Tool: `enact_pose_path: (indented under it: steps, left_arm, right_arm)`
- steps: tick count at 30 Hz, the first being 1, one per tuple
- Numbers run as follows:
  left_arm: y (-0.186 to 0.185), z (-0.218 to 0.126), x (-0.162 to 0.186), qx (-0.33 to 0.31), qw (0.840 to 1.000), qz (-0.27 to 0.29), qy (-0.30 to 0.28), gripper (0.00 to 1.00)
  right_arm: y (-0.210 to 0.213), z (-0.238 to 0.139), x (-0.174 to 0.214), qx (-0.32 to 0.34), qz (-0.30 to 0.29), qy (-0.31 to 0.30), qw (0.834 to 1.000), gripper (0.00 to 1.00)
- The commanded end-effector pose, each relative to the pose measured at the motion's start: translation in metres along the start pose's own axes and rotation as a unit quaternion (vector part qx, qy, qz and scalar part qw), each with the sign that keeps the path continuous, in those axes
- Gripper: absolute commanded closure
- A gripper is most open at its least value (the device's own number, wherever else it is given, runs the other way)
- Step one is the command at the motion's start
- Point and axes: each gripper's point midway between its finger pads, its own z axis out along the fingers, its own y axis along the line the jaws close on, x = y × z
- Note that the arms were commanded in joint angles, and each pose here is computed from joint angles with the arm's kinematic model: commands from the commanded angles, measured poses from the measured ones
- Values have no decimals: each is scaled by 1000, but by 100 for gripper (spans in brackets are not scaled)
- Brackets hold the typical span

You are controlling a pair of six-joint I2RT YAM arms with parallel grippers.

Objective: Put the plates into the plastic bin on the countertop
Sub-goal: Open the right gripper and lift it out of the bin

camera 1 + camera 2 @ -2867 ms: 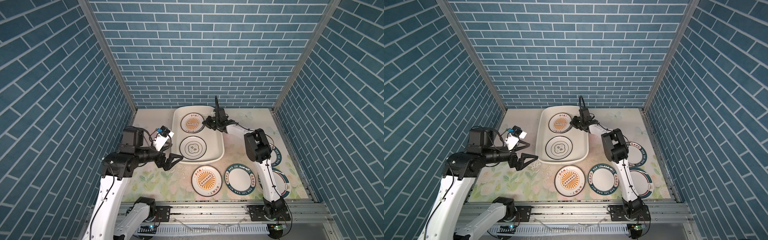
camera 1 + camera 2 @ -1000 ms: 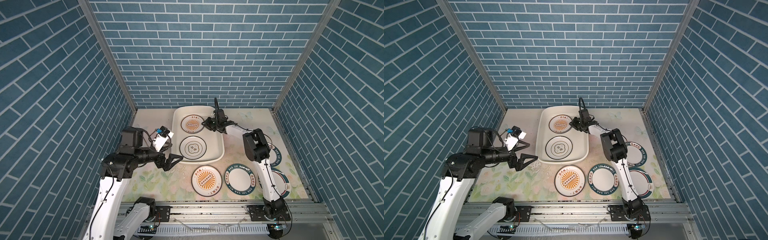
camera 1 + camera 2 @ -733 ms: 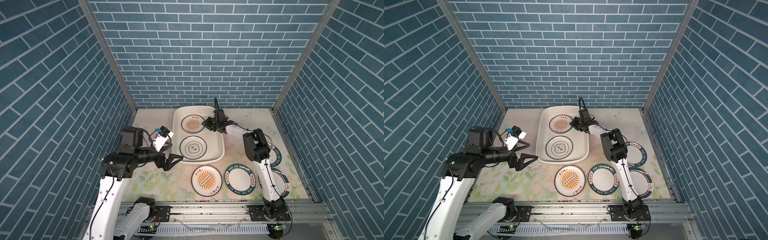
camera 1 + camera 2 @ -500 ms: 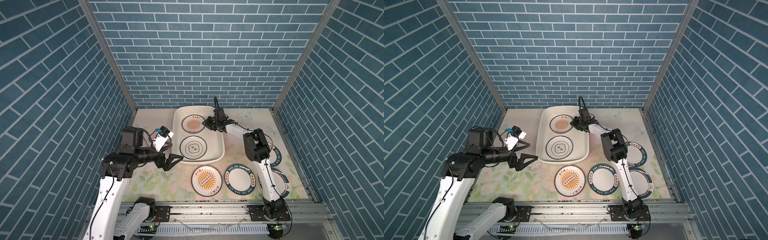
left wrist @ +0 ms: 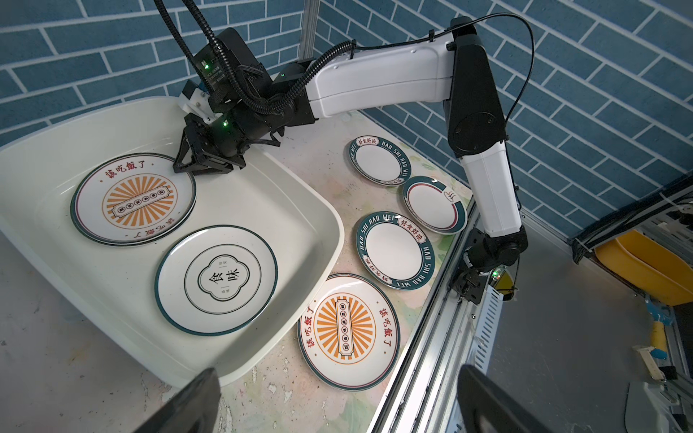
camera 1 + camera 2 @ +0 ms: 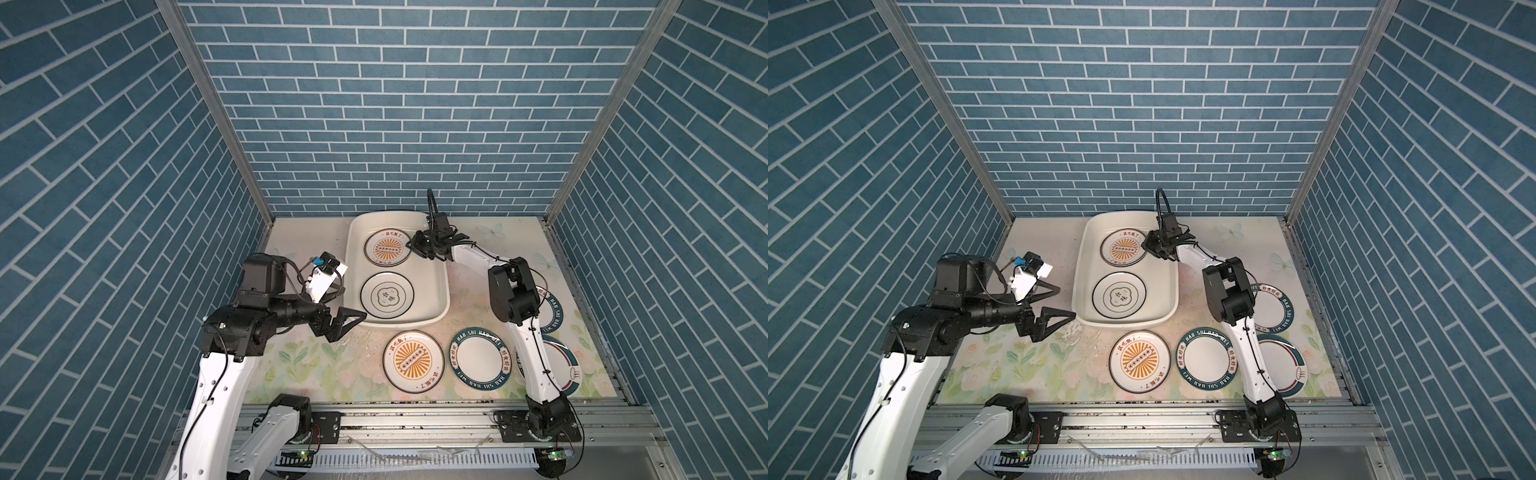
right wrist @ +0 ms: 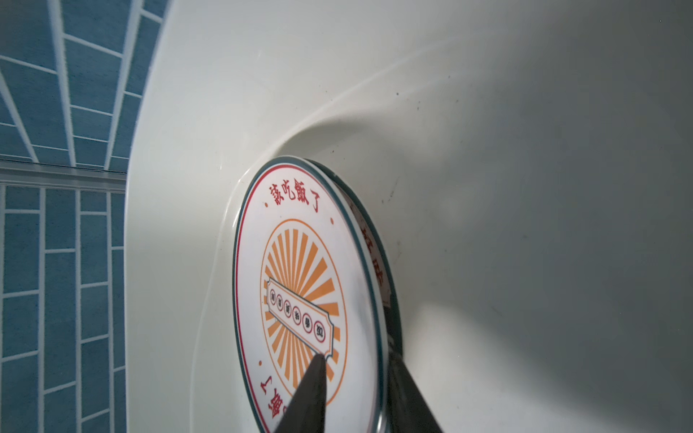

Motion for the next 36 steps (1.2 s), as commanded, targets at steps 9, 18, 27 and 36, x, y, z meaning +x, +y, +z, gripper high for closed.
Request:
enact_pose_path:
  steps: [9,18,27,36]
  left_arm:
    - [-5,-6,-5,3,1000,6,-8,0]
    - [-8,-7,-5,5,1000,7,-11,0]
    - [-4,-6,0,-3,1000,8,-1,0]
    - [-7,-4,-1,10,1000,11,-5,0]
  right_arm:
    - [0,-9,-16,22,-15,-7,1000,70]
    - [-2,-6,-10,20,-11,4,1000,70]
    - [60,-59,-26,12,-103,-22,994,71]
    - [94,-207,-23,62,-198,-98,973,70]
